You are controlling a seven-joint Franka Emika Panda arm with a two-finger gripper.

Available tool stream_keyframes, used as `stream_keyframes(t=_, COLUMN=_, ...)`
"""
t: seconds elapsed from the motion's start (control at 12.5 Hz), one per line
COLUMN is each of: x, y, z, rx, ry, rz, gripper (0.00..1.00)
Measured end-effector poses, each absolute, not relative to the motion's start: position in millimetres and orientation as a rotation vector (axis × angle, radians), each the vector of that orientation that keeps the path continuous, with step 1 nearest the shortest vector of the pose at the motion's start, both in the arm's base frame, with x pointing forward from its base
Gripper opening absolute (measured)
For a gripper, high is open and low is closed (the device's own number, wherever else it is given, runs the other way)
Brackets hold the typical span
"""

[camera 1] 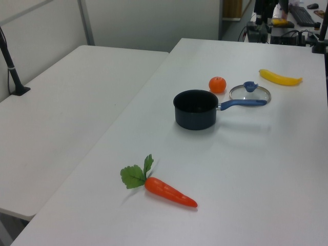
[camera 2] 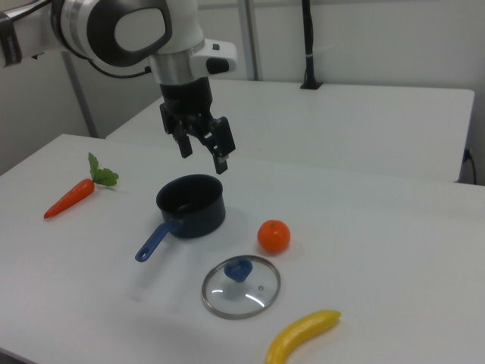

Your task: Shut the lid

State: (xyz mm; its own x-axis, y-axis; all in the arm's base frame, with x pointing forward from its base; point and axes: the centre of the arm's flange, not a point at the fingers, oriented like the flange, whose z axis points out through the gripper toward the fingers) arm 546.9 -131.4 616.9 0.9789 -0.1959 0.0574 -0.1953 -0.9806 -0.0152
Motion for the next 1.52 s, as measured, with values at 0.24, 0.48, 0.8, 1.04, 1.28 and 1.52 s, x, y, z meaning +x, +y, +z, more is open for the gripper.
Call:
stream_keyframes(t=0.24, x=546.8, y=-132.0, z=617.0, rx=-3.116, ry=0.301, rz=-0.092, gripper=1.0)
stream_keyframes(t=0.48, x=546.7, y=-132.6, z=617.1, rx=-3.117, ry=0.301, rz=-0.093, gripper=1.0)
stream_keyframes(t=0.8, x=546.7, y=-132.6, z=617.4, rx=-3.117, ry=0.299, rz=-0.093, gripper=1.0)
stream_keyframes(t=1.04, x=546.7, y=-132.6, z=617.5, rx=-3.118, ry=0.289, rz=-0.094, gripper=1.0)
stream_keyframes(t=1.28, x=546.7, y=-132.6, z=617.6, rx=-3.118, ry=0.288, rz=-0.094, gripper=1.0)
stream_keyframes(t=1.52, x=546.6, y=-133.1, z=617.6, rx=-3.12, ry=0.272, rz=-0.094, gripper=1.0)
